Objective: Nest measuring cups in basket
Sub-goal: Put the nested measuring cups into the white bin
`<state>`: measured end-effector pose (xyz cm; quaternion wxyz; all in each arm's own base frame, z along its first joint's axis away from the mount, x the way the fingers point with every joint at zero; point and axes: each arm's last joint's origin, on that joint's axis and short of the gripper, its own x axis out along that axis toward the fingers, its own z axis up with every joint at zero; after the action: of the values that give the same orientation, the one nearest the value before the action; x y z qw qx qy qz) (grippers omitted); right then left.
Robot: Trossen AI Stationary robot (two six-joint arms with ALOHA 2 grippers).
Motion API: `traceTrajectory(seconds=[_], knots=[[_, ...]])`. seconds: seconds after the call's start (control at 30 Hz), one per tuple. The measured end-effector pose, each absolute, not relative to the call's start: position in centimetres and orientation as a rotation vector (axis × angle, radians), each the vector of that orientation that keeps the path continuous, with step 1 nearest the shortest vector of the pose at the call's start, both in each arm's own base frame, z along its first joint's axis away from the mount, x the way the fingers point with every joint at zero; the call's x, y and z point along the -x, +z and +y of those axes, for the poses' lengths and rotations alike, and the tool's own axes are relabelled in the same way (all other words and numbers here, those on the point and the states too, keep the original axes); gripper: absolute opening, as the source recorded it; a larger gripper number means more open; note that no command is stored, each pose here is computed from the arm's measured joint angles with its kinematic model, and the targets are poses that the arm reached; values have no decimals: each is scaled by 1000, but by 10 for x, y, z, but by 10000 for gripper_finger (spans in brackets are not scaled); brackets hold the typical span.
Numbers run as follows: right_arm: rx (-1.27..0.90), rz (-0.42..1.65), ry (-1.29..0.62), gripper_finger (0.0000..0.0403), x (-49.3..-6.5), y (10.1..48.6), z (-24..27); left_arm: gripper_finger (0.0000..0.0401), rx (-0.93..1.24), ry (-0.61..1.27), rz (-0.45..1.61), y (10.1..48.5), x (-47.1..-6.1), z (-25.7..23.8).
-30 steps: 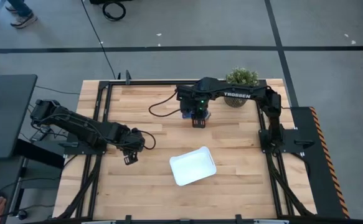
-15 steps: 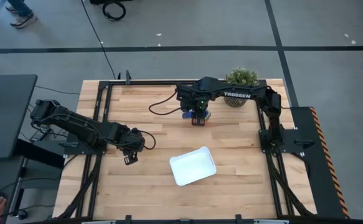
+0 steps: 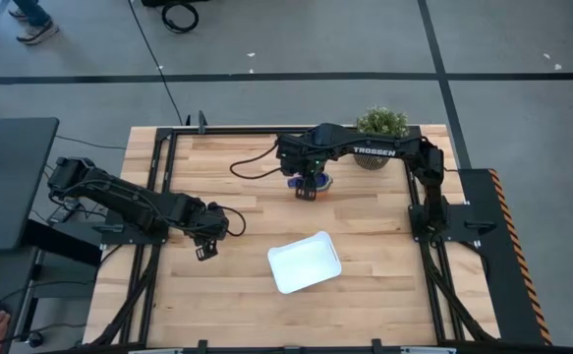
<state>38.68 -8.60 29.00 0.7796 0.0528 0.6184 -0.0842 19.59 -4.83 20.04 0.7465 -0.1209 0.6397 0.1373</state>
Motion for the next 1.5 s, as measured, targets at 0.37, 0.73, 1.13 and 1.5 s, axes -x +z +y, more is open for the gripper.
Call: traceTrajectory(seconds=[0.37, 0.73, 1.13, 1.5], knots=[[-174, 1327, -232, 265, -387, 290, -87, 84, 265, 300, 1400, 200, -196, -48], [-314, 1360, -267, 262, -386, 238, -84, 84, 264, 300, 1400, 200, -196, -48], [-313, 1367, -437, 261, -383, 227, -85, 84, 264, 299, 1398, 200, -196, -48], [-425, 1315, -569, 261, -384, 227, -86, 84, 263, 298, 1399, 200, -196, -48]])
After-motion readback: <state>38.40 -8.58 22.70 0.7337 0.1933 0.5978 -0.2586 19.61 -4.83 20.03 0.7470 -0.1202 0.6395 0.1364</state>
